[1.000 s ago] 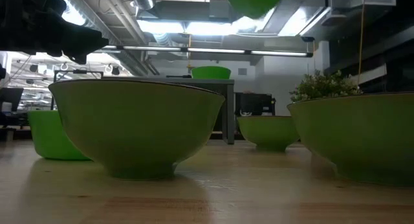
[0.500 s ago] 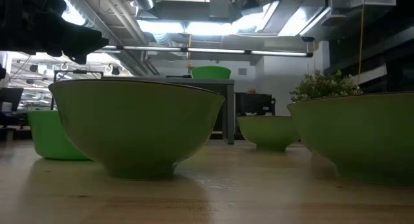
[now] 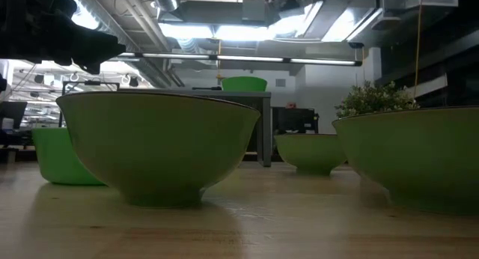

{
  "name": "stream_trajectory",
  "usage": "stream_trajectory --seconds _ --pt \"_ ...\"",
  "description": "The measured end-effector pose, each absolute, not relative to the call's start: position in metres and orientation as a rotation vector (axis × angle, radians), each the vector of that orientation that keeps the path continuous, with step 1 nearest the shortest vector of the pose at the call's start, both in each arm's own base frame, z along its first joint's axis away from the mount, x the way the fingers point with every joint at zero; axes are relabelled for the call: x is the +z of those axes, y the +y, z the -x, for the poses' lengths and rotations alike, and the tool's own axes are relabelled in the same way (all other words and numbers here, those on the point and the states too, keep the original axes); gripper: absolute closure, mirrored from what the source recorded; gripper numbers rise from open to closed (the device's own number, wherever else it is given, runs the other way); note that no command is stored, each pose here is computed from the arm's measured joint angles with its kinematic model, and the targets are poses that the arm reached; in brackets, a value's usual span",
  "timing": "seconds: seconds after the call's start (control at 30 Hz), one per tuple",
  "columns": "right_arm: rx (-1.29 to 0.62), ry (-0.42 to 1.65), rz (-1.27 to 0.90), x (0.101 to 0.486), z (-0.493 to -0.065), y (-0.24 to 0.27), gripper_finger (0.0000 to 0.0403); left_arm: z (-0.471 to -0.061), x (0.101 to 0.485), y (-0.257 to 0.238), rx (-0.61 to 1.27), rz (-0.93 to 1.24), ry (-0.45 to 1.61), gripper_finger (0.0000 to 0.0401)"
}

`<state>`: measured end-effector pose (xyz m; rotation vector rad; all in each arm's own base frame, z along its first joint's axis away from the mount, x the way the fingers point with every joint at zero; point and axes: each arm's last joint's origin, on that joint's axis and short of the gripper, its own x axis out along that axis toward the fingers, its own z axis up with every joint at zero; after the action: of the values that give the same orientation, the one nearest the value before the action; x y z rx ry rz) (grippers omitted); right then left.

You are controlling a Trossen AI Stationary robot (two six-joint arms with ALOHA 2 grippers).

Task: Pick & Place Mini bowls
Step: Stack the green bowl on the green bowl on the shelf

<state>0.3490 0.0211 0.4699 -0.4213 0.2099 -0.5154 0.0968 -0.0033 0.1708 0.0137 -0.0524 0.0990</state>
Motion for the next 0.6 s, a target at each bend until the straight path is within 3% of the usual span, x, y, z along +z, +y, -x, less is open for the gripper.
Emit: stream_trajectory --seconds 0.27,0.6 --pt "-0.619 0.308 0.435 0.463 -0.349 -0.028 0.0395 -0.097 0.171 -0.003 0.099 -0.014 -0.052 0.0258" --pt "-0.595 0.427 0.358 0.45 -0.342 -0.062 0.0395 -0.097 0.171 -0.003 0.099 -0.014 -0.052 0.0258"
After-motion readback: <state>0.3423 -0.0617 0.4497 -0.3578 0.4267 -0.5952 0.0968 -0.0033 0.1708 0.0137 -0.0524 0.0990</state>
